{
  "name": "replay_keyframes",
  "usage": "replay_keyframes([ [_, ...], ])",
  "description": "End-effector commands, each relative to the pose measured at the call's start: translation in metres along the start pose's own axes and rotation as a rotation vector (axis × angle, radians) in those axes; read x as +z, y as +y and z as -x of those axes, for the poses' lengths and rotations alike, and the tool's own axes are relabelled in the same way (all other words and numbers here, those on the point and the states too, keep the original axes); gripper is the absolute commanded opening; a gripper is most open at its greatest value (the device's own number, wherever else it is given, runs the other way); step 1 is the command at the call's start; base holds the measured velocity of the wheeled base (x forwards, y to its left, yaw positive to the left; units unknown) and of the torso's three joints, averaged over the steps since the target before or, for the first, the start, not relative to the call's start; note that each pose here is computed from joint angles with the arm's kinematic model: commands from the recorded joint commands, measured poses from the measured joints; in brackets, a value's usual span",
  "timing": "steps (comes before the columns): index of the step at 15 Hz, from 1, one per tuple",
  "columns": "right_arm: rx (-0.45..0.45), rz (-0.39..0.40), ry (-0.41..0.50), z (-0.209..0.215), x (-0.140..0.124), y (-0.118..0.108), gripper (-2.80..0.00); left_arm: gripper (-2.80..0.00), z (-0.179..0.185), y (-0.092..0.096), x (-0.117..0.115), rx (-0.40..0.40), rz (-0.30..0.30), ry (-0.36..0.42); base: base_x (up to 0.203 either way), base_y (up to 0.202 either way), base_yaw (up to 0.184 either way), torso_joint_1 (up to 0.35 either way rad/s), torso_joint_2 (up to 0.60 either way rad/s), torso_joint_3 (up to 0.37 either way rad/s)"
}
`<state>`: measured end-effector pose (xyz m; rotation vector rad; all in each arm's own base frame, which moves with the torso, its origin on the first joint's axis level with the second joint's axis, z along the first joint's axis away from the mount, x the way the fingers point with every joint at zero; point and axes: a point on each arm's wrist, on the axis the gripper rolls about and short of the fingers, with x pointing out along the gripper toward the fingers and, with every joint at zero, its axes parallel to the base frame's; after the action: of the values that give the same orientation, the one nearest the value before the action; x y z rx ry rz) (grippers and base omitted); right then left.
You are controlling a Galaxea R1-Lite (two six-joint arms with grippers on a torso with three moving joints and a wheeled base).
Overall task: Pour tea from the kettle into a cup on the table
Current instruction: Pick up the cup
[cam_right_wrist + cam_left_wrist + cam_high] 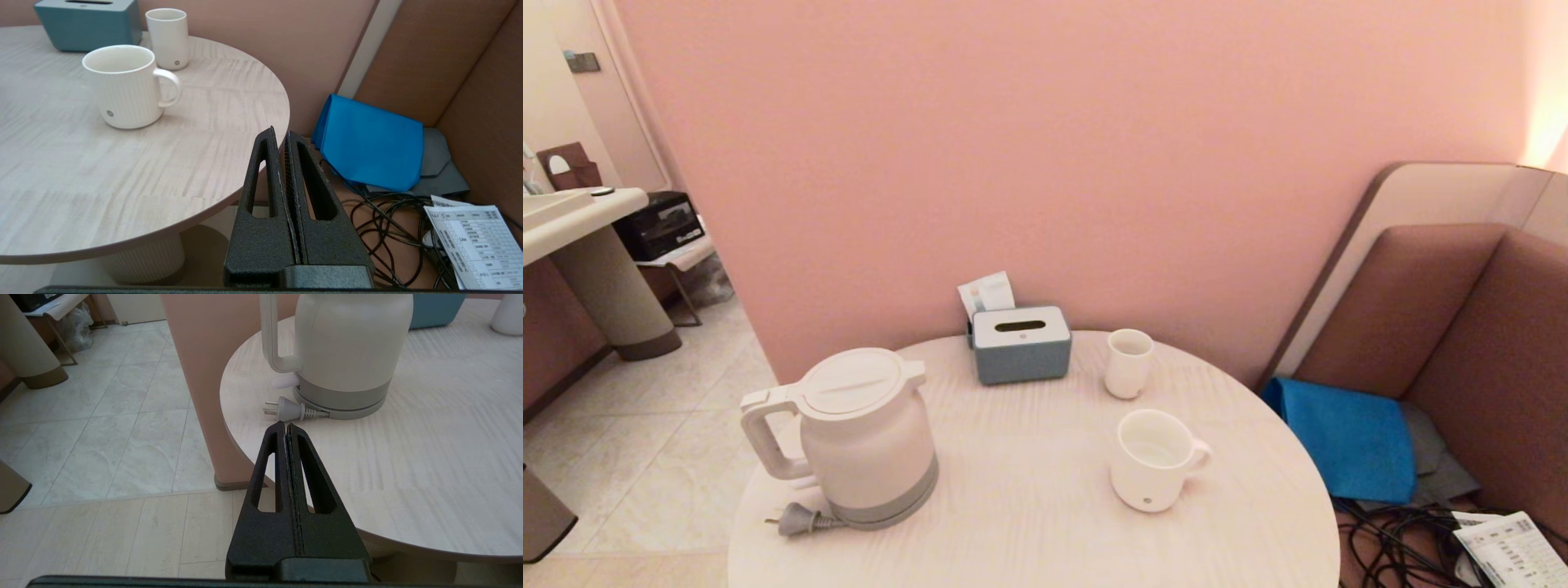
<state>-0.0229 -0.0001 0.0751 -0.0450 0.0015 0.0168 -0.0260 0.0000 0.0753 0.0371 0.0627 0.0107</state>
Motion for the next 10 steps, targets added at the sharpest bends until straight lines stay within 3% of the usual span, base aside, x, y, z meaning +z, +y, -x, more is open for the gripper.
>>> replay_keyframes([
  [1, 0.001, -0.002, 0.001, -0.0001, 0.0000, 0.0000, -2.80, -2.80, 0.0000, 0.0001, 0.0003, 0.001, 0.022, 0.000, 0.000, 0.000, 0.000, 0.000, 0.00, 0.000],
  [10, -0.007, -0.057, -0.002, -0.0001, 0.0003, -0.0002, -2.80, -2.80, 0.0000, 0.0002, 0.0005, -0.003, 0.034, -0.001, 0.000, 0.000, 0.000, 0.000, 0.00, 0.000],
])
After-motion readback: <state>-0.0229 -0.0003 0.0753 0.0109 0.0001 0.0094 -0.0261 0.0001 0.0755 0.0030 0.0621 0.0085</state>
